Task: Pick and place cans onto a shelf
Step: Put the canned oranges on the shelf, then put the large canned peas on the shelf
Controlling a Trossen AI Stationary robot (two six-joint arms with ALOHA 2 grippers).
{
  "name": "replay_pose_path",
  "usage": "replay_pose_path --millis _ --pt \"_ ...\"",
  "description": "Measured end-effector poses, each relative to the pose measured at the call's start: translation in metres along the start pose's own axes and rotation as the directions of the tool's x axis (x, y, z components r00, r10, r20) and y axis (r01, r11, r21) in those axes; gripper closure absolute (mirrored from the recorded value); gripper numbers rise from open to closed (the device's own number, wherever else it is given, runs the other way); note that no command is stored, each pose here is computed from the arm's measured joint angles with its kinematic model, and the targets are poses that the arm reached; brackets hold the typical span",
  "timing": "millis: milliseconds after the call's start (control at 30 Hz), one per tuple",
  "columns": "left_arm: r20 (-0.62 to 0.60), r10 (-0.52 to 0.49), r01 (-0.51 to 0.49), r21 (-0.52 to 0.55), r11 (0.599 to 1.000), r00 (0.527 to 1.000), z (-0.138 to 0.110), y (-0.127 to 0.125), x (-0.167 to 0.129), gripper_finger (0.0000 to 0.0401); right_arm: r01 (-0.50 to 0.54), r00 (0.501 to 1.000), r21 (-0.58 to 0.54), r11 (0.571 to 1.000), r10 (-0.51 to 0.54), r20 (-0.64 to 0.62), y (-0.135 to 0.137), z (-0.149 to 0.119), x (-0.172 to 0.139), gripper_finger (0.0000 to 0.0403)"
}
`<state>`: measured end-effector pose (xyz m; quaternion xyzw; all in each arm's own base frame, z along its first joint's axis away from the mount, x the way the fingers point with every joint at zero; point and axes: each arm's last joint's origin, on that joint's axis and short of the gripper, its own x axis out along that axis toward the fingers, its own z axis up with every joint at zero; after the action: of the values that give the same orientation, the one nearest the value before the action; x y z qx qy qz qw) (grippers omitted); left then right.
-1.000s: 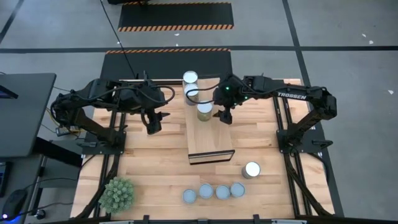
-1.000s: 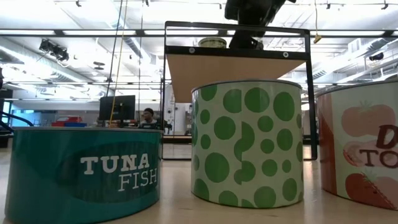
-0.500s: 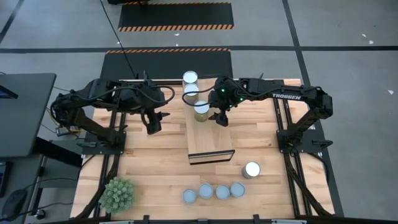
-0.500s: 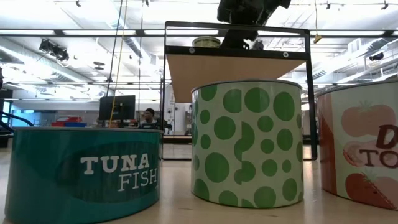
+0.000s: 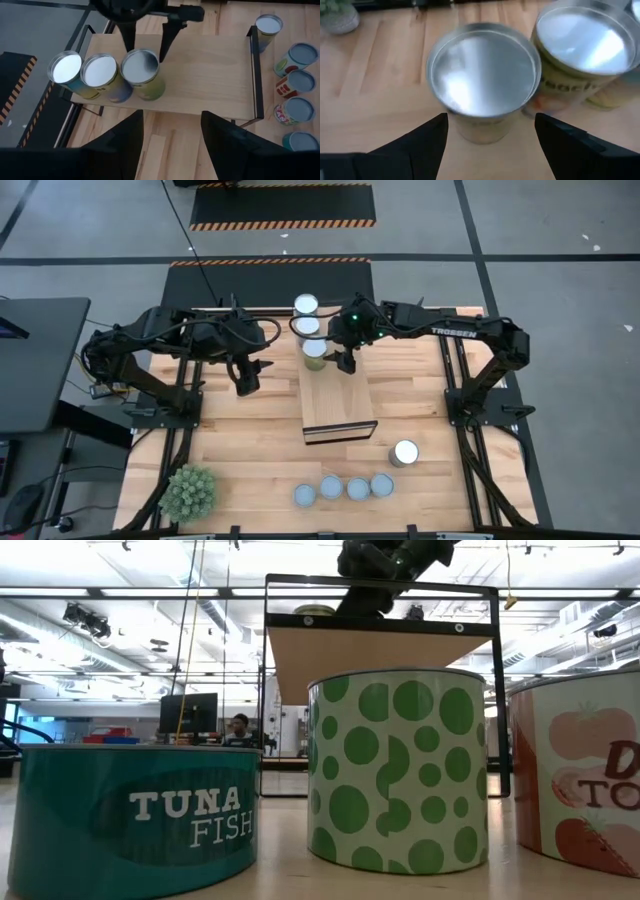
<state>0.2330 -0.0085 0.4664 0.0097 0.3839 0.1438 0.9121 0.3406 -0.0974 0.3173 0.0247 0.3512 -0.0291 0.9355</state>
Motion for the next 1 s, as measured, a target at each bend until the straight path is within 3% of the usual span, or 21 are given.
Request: replay_pose_path --millis 233,433,733,1000 --pt "-0.002 0.000 0.000 -0.017 1.000 1.000 0.000 0.000 0.000 0.0198 0.005 0.998 -0.018 1.000 -0.006 -0.062 -0.001 -0.003 -0.004 0.0099" --pt "-0.001 0.000 0.000 -0.017 1.000 1.000 0.000 0.000 0.000 0.0198 0.106 0.991 -0.033 0.994 -0.108 -0.080 -0.005 -0.004 -0.005 0.0099" --pt "-0.001 0.000 0.000 -0.018 1.000 1.000 0.000 0.000 0.000 0.0198 0.183 0.983 -0.043 0.982 -0.184 -0.014 -0.008 0.003 -0.005 0.0099" --pt "0.000 0.000 0.000 -0.025 1.000 1.000 0.000 0.000 0.000 0.0198 0.376 0.925 -0.048 0.925 -0.378 -0.040 -0.014 0.002 -0.008 0.0099"
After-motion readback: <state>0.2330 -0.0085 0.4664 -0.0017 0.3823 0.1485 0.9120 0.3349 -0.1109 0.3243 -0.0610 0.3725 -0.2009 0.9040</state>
